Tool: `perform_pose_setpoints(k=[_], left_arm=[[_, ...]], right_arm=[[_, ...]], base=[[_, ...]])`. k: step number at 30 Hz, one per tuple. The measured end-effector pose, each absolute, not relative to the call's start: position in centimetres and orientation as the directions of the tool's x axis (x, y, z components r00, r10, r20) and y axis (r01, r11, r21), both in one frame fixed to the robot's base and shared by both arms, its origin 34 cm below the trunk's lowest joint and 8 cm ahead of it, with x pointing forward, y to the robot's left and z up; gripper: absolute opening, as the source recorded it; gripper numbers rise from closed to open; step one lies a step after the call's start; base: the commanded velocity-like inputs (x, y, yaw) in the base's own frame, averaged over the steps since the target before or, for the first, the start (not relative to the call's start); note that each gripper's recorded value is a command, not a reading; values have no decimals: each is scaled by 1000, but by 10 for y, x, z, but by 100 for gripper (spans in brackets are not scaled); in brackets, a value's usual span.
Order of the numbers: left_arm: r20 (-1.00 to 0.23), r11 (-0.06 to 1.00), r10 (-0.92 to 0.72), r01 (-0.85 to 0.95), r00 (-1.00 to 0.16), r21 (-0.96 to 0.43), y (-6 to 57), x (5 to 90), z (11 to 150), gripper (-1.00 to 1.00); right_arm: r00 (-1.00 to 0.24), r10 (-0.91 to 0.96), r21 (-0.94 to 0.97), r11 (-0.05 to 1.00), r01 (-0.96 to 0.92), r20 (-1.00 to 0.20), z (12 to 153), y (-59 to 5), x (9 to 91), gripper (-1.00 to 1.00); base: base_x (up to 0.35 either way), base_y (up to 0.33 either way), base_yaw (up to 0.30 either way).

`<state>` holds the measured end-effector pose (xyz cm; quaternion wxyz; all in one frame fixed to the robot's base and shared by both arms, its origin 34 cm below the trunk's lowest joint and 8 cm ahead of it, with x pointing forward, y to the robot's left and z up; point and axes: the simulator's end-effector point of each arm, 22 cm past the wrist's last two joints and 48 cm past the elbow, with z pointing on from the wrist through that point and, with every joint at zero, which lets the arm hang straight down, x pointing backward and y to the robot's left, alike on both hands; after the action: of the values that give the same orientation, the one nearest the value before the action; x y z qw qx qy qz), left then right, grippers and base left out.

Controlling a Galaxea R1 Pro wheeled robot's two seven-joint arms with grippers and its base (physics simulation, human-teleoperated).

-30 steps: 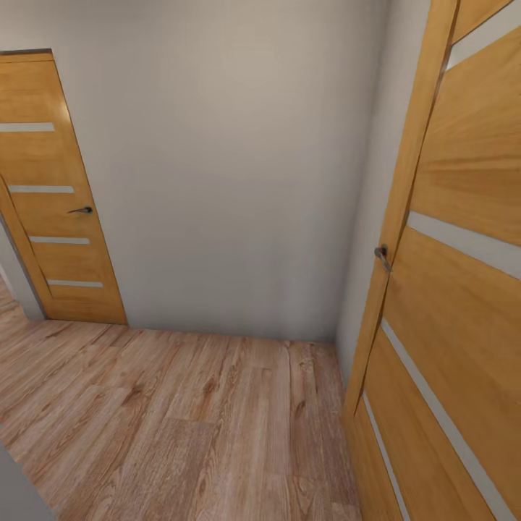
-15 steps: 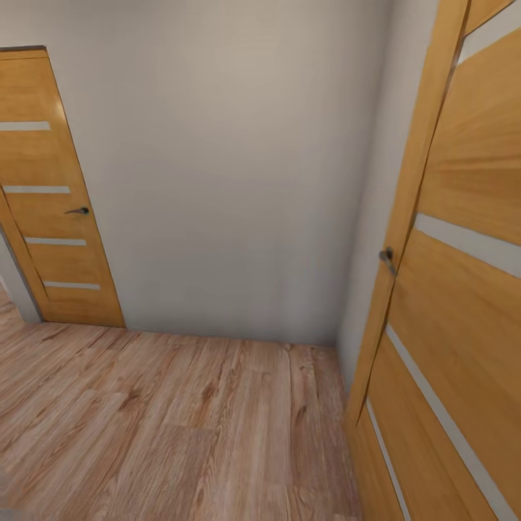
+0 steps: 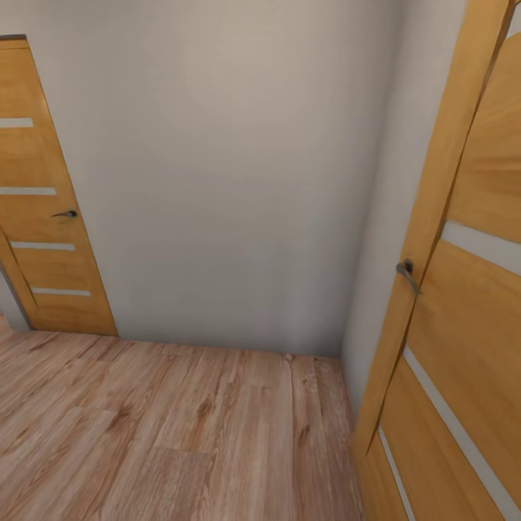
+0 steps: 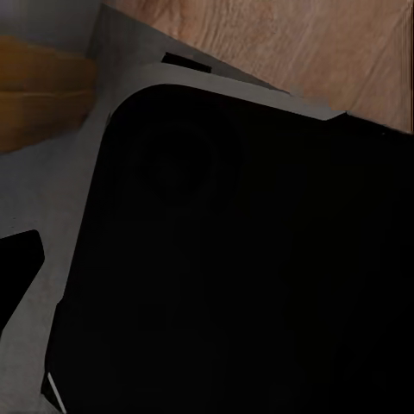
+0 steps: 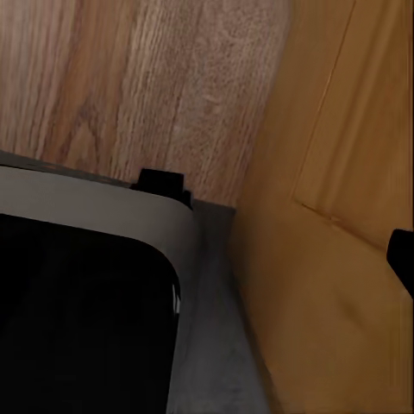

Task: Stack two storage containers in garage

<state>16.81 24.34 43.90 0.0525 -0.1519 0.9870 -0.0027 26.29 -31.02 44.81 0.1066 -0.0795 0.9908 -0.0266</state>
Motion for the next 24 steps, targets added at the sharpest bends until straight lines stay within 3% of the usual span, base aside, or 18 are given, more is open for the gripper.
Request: perform_pose_setpoints(k=[24], left_arm=[[-98,954,-300,-300,-949,-21,243,167,439,100]], right_arm=[[-965,-164,-67,986,-154,-203,447,-303,262,100]], base=[[321,0,0]])
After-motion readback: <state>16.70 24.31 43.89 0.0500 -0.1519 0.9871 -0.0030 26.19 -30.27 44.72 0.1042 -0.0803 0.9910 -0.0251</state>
